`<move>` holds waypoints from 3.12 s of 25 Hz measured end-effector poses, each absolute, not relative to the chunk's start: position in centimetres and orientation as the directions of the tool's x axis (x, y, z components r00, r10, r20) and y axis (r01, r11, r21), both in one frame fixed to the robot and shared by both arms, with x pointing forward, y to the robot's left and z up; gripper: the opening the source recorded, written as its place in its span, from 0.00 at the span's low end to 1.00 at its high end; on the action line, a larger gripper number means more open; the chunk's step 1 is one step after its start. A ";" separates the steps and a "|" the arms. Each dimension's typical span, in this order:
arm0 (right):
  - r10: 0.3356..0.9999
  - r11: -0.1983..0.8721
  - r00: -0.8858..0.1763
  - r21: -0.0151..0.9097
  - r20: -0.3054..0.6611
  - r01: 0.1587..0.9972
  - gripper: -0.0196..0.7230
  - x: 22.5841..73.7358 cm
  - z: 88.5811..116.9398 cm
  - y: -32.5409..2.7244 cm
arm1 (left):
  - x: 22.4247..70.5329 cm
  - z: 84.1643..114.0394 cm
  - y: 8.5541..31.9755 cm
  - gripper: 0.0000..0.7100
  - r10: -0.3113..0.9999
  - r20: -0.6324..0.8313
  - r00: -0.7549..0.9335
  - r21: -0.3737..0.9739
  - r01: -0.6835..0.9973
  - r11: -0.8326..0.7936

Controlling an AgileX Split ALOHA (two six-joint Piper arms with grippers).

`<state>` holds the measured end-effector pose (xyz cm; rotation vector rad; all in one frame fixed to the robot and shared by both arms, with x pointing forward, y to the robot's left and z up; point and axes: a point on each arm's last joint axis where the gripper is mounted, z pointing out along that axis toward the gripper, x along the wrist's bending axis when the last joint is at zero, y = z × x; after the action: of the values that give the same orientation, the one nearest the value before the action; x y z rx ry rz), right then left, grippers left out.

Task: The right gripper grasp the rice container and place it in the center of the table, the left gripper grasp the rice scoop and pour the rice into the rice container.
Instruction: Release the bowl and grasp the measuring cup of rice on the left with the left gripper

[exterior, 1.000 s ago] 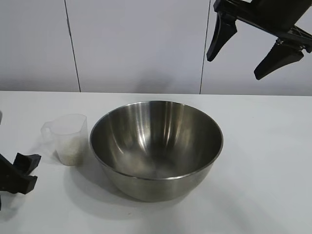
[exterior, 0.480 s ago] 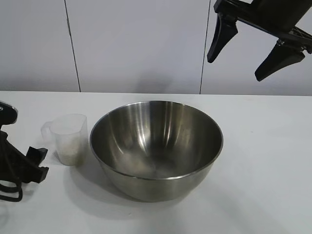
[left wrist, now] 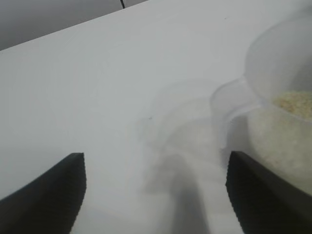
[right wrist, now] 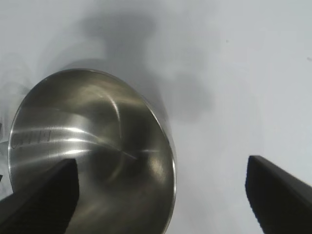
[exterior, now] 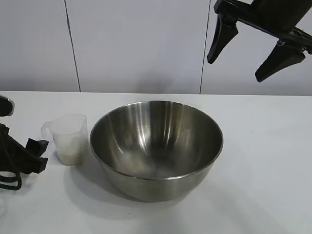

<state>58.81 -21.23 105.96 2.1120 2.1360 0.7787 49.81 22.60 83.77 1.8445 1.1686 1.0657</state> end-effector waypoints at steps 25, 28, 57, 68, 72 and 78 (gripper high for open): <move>0.941 -0.060 -0.069 0.364 0.330 0.929 0.89 58.8 106.0 -21.1 | 52.4 84.8 21.8 0.80 0.950 0.232 0.210 0.914 0.286 -0.286; 0.941 -0.059 -0.069 0.361 0.330 0.931 0.89 58.7 106.0 -21.1 | 52.4 84.8 21.8 0.77 0.955 0.215 0.205 0.918 0.290 -0.269; 0.939 -0.056 -0.066 0.343 0.336 0.938 0.89 58.6 105.9 -21.1 | 52.6 85.0 20.6 0.18 0.925 0.215 0.314 0.924 0.243 -0.297; 0.940 -0.053 -0.067 0.337 0.336 0.940 0.89 58.5 105.9 -21.1 | 52.6 85.0 20.4 0.02 0.925 0.183 0.333 0.930 0.245 -0.272; 0.940 -0.051 -0.067 0.331 0.336 0.942 0.89 58.5 105.9 -21.1 | 52.5 85.0 20.0 0.02 0.911 0.183 0.370 0.931 0.234 -0.282; 0.940 -0.051 -0.067 0.330 0.336 0.943 0.89 58.4 105.9 -21.1 | 52.4 85.0 20.0 0.02 0.907 0.184 0.379 0.930 0.231 -0.285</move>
<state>58.45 -21.06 105.88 2.1495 2.1687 0.7638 52.45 19.96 85.03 1.7472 1.0039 0.9526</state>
